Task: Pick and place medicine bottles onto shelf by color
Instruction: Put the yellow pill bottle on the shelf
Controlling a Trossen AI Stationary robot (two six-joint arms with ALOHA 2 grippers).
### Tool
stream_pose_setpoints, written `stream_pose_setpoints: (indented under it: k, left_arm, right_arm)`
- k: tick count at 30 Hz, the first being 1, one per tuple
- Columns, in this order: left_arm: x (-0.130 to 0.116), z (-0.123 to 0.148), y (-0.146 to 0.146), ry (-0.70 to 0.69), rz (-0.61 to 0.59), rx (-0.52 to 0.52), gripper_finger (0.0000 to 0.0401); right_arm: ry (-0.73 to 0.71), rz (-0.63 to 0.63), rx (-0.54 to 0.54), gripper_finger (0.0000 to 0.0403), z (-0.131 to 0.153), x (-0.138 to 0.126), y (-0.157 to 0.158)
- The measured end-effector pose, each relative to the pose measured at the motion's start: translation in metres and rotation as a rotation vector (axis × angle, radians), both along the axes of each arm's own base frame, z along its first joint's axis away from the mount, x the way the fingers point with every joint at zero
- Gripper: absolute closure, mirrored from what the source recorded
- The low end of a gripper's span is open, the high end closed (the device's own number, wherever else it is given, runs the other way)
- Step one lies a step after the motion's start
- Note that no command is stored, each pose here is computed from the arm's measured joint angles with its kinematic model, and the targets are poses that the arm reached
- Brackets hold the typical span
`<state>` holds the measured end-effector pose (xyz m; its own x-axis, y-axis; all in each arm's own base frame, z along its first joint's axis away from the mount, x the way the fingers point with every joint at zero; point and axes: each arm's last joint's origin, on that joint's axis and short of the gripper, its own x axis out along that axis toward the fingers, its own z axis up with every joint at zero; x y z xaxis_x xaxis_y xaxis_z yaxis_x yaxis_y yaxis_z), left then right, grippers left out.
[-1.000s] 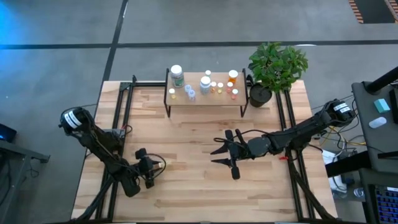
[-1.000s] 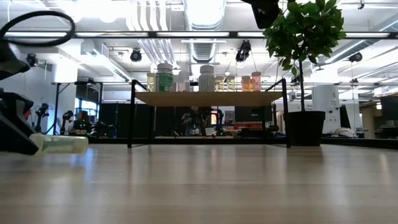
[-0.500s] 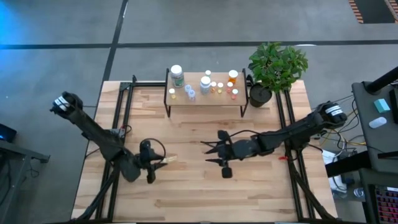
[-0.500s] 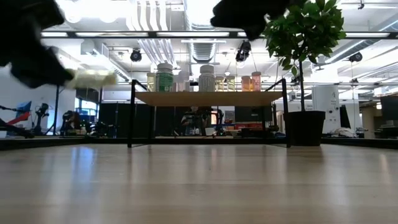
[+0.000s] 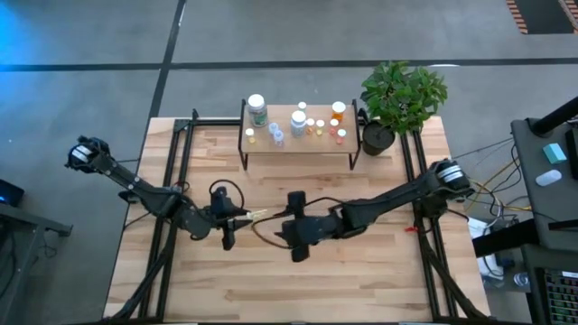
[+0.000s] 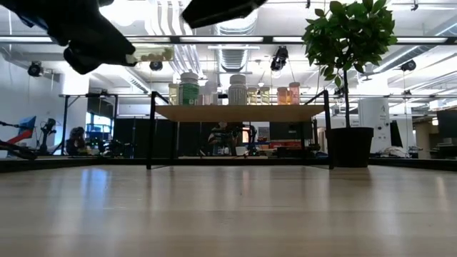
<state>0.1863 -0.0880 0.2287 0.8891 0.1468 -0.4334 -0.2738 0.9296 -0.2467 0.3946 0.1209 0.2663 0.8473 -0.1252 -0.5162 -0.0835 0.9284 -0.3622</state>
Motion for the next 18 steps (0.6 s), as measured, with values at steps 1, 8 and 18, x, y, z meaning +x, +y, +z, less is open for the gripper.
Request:
stream_pose_setpoints:
  k: [1,8,18]
  left_arm:
    - [0.001,0.0,0.001,0.001,0.006,0.001,0.0299]
    - [0.004,-0.001,0.004,0.003,0.035,-0.018,0.0299]
    - [0.008,0.004,0.006,-0.049,0.055,-0.05,0.0299]
  right_arm:
    - [0.002,-0.012,-0.028,0.0166,-0.001,0.005,0.001]
    - [0.005,-0.102,-0.226,0.0161,-0.003,0.03,0.005]
    - [0.049,-0.099,-0.356,0.0172,-0.02,0.046,0.003]
